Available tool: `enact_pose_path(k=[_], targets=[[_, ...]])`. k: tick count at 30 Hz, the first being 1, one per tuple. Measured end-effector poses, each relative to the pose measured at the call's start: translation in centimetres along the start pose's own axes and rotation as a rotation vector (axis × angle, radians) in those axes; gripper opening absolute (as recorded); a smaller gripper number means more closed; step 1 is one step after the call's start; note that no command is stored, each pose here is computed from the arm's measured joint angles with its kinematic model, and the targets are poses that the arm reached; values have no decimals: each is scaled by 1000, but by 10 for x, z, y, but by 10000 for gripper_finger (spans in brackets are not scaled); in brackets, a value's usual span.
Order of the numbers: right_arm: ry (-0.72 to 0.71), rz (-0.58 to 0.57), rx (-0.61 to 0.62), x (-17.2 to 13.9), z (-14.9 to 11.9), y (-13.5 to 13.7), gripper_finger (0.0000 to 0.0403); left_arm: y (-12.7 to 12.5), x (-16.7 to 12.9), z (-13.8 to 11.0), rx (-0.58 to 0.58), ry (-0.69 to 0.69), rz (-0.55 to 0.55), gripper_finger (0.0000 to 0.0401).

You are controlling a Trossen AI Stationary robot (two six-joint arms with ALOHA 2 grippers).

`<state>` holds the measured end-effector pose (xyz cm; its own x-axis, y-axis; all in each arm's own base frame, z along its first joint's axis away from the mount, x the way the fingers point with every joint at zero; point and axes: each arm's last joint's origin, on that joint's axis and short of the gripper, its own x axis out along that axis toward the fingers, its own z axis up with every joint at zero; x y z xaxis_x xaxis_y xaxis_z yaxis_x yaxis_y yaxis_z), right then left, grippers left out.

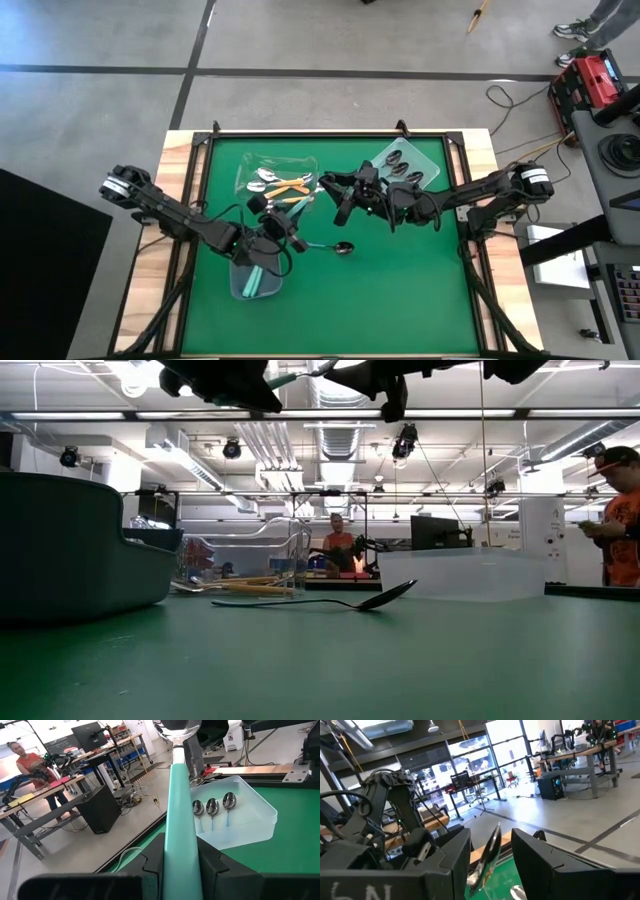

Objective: Sort silverware by color (type)
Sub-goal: Put the light blue spoon into the gray bin

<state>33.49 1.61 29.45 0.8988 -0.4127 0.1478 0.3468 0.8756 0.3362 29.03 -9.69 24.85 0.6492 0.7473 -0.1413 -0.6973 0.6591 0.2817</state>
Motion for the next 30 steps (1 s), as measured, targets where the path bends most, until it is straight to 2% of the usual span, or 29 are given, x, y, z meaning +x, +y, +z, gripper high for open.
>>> enact_pose_path(k=[22, 25, 28, 30], targets=[[-1, -5, -4, 0, 0, 0, 122, 2, 4, 0, 2, 4, 14, 46], [1, -3, -19, 0, 0, 0, 93, 2, 4, 0, 2, 4, 14, 46], [-4, 0, -23, 0, 1, 0, 31, 2, 4, 0, 28, 6, 20, 47], [-5, -2, -23, 0, 1, 0, 21, 2, 5, -1, 36, 8, 17, 47]])
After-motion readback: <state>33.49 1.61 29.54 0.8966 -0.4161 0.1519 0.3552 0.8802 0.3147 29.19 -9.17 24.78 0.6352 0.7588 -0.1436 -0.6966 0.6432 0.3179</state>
